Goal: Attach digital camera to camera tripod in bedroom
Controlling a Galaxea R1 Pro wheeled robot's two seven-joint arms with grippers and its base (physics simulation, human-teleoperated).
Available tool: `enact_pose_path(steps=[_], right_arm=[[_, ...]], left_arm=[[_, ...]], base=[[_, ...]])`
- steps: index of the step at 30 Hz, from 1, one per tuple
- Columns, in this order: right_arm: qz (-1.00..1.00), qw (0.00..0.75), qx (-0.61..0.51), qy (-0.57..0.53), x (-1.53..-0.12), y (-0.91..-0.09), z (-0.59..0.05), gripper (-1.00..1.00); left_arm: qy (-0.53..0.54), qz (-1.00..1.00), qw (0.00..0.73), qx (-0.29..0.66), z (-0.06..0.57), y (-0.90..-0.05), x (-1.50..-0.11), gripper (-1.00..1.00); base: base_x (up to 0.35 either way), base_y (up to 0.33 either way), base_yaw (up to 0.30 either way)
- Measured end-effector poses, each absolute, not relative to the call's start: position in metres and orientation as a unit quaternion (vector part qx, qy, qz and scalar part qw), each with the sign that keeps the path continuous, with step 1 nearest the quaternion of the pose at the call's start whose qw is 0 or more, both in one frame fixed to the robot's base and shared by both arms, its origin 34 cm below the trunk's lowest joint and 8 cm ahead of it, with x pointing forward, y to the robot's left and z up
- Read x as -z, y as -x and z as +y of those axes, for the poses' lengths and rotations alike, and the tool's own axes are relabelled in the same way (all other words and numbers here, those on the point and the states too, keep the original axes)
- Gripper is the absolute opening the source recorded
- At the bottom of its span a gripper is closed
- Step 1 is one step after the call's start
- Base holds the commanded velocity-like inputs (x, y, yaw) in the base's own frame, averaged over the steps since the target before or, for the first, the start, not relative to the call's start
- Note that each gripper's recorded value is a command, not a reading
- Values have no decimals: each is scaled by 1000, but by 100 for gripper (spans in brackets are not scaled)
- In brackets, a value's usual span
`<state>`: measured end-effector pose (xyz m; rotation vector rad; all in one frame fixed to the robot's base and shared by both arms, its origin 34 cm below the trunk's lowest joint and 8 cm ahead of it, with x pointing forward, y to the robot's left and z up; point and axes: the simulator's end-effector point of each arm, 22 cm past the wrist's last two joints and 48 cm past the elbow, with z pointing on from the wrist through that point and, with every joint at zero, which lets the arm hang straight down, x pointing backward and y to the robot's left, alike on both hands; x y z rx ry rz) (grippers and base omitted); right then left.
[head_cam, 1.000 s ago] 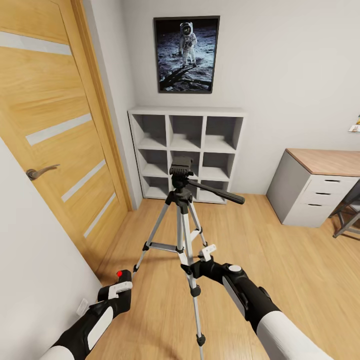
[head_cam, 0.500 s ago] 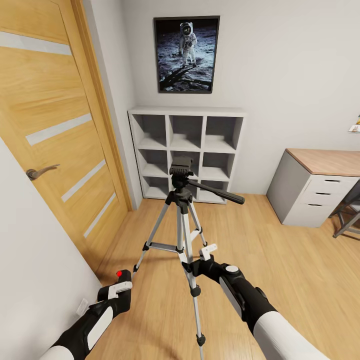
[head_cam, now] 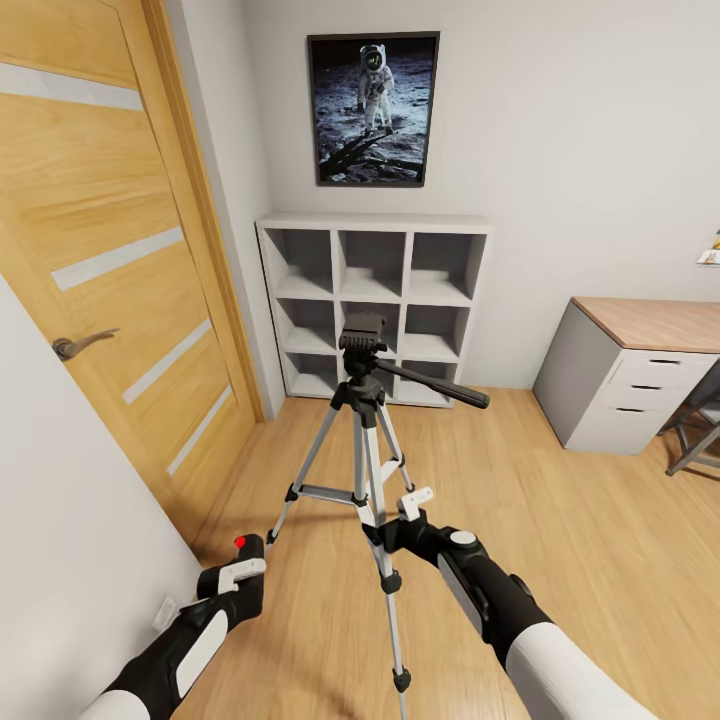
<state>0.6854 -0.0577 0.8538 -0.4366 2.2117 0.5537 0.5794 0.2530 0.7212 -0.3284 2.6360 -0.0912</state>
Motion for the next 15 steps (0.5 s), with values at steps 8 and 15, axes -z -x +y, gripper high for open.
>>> enact_pose_path(steps=[8,15], right_arm=[[869,405,-231,168,-863,-687,-42,100],[867,406,-236,165,-865,-687,-36,100]], left_arm=[[118,963,240,33,252,-580,-722,-100],[118,963,241,33,253,-580,-722,-100]], base=[[0,0,0],[0,0,0]])
